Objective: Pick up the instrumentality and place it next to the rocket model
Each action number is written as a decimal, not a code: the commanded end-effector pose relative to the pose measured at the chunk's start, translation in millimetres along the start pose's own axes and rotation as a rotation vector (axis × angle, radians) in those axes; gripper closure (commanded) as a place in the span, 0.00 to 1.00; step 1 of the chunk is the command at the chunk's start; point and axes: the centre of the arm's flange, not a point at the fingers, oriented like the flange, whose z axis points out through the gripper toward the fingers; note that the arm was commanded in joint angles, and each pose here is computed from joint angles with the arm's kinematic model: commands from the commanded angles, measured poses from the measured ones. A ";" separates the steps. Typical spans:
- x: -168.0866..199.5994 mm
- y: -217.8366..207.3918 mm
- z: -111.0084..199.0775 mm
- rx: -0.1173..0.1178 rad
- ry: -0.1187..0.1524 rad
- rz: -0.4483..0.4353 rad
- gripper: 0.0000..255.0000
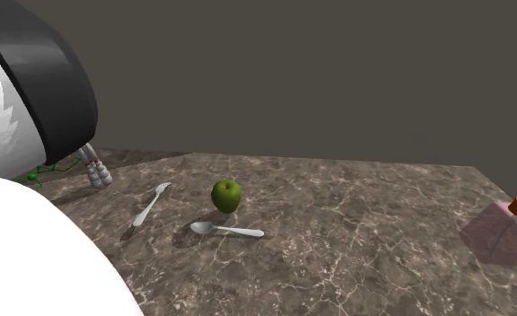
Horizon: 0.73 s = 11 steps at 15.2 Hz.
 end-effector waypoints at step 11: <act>-4.4 -0.1 62.7 0.001 0.000 0.000 1.00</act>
